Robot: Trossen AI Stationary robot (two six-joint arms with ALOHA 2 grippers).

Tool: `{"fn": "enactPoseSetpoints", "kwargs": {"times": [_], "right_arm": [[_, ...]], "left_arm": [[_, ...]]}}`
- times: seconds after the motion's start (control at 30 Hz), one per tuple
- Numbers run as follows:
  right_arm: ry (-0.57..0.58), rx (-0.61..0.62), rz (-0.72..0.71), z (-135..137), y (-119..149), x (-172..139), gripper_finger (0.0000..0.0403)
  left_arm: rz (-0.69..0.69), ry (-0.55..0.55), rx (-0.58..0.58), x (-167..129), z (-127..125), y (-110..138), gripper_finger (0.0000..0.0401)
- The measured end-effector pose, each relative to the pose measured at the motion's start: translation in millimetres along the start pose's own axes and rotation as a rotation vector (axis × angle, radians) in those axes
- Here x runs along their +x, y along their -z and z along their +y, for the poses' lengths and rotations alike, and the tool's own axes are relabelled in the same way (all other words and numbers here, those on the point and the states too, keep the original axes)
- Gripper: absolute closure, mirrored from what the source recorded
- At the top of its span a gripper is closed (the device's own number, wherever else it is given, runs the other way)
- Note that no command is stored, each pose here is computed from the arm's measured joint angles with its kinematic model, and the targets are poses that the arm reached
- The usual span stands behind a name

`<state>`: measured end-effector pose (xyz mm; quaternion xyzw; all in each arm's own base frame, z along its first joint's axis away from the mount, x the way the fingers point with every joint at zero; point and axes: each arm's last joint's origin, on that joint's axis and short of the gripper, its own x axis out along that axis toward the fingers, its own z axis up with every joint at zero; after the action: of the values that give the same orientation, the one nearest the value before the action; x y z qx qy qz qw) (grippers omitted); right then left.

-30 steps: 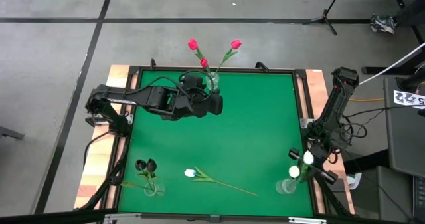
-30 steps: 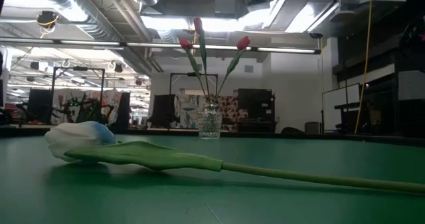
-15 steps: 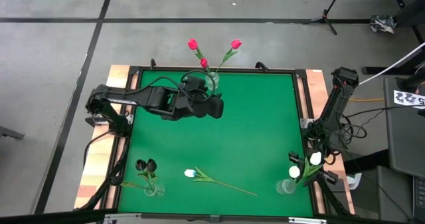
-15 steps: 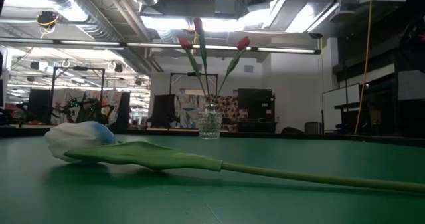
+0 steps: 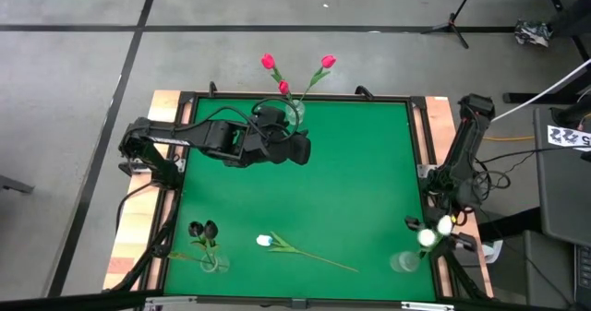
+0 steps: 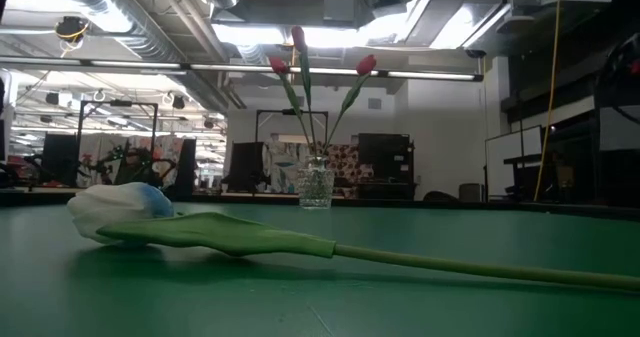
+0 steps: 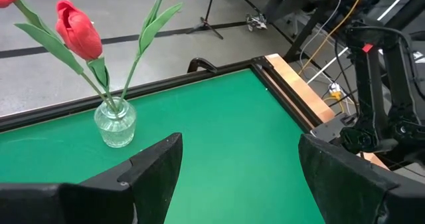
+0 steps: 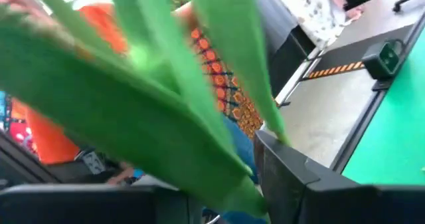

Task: Sort flowers into vase by color
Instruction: Put the top white flower into the bottom right transparent vase

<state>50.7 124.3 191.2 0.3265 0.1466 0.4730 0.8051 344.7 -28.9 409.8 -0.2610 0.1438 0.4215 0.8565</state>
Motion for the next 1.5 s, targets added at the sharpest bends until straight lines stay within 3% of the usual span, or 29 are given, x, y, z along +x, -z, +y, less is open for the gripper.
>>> {"fn": "enactPoseSetpoints", "kwargs": {"times": [0.27, 0.83, 1.07, 1.2, 1.5], "right_arm": [[0.039, -0.028, -0.052, -0.4, -3.2, -2.5, 0.0281], [0.084, -0.05, -0.021, -4.1, 0.4, -2.6, 0.0281], [0.045, -0.011, -0.003, -2.4, 0.2, -3.2, 0.0276], [0.051, 0.011, -0.02, -2.2, -1.2, -4.6, 0.0239], [0.058, 0.043, 0.019, -4.0, 1.7, -4.7, 0.0097]], "left_arm": [[0.0, 0.0, 0.001, 0.0, 0.0, 0.0, 0.0107], [0.0, -0.001, 0.008, 0.0, 0.0, 0.0, 0.0107], [-0.001, -0.001, 0.014, 0.0, 0.1, 0.0, 0.0107], [-0.001, -0.001, 0.024, 0.0, 0.0, 0.0, 0.0107], [-0.001, -0.001, 0.025, 0.0, 0.0, 0.0, 0.0107]]}}
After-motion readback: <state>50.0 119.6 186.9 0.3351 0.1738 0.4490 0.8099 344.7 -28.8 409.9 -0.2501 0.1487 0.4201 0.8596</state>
